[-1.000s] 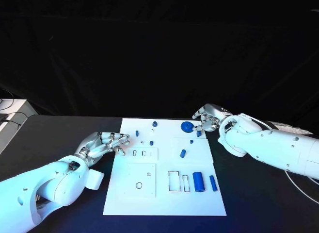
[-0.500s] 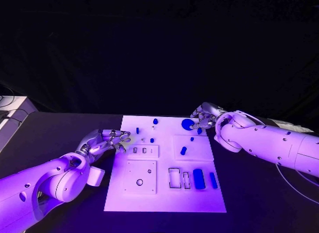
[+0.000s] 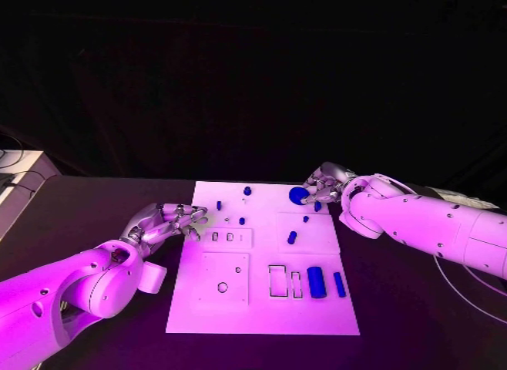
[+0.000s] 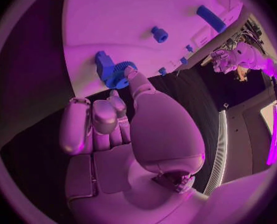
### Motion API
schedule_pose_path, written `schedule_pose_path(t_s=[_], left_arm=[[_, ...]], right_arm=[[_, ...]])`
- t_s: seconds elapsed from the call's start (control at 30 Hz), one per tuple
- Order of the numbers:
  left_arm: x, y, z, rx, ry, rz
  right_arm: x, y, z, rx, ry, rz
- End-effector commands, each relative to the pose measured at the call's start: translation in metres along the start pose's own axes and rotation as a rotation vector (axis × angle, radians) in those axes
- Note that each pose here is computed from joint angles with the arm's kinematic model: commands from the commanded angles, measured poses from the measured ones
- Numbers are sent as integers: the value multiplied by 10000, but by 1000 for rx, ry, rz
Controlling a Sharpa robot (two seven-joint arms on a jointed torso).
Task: Assemble the parts on the task board
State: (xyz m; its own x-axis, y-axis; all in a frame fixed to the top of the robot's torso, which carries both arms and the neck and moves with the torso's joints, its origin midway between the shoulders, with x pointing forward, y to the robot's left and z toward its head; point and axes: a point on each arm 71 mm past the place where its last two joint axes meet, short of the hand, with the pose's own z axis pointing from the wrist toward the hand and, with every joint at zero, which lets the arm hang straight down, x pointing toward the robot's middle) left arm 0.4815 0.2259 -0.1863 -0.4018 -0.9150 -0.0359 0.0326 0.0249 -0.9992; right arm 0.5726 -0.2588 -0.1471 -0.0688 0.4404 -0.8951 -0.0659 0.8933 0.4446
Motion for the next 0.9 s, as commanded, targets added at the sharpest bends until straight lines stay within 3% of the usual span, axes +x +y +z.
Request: schedule_pose_path(t_s=[0.03, 0.9], left_arm=[[25, -9, 6, 5, 21, -3], [24, -3, 11, 3, 23, -2]], right_arm=[[31, -10, 6, 24, 41, 17], [51, 66, 13, 1, 26, -1]])
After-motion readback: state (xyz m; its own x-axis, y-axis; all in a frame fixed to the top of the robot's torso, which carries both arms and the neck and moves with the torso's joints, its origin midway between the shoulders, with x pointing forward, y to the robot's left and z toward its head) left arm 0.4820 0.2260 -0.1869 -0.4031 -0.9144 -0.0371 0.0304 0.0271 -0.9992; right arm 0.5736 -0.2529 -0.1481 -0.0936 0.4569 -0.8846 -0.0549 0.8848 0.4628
